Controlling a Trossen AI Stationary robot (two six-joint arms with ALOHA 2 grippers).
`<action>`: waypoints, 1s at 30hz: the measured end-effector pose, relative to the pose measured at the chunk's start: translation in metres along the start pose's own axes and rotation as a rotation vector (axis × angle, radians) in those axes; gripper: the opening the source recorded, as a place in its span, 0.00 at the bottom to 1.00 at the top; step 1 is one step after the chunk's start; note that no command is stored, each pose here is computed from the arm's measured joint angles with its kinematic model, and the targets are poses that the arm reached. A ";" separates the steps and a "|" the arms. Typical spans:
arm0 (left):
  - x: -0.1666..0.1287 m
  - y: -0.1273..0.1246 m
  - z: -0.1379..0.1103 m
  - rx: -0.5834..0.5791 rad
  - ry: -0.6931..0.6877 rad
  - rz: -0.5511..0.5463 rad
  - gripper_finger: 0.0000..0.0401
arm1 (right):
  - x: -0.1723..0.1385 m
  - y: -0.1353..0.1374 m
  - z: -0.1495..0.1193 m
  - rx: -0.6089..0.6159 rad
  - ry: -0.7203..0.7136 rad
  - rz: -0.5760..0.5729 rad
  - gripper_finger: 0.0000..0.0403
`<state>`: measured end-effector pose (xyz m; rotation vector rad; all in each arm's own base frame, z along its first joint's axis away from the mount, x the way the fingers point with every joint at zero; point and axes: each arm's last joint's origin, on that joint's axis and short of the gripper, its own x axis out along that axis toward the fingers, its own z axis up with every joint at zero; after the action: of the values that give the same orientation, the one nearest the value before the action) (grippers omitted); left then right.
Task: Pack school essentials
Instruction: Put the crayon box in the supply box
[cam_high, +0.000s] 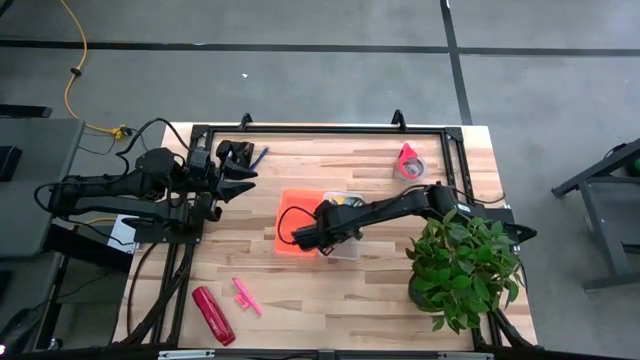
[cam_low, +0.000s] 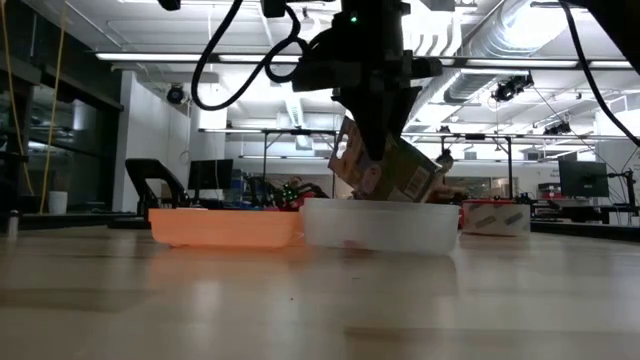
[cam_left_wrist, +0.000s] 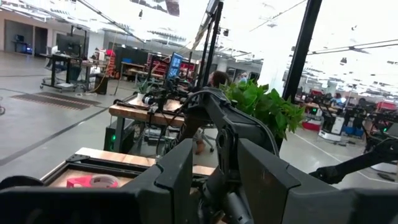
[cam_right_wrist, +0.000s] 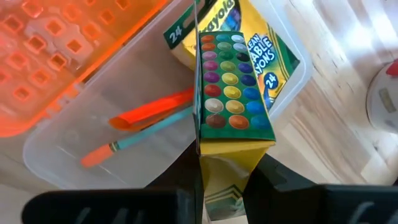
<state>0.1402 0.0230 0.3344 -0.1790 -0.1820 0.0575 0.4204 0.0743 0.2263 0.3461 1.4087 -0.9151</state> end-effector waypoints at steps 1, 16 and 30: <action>0.000 0.000 0.000 0.000 0.000 0.000 0.29 | 0.000 -0.001 0.001 0.002 0.002 -0.003 0.14; 0.000 0.000 0.000 0.000 0.000 0.000 0.29 | 0.020 -0.004 0.000 -0.016 0.078 -0.049 0.14; 0.000 0.000 0.000 0.000 -0.002 0.016 0.29 | 0.020 -0.004 0.000 -0.010 0.070 -0.053 0.30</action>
<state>0.1402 0.0234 0.3343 -0.1805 -0.1828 0.0731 0.4157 0.0646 0.2088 0.3375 1.4925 -0.9468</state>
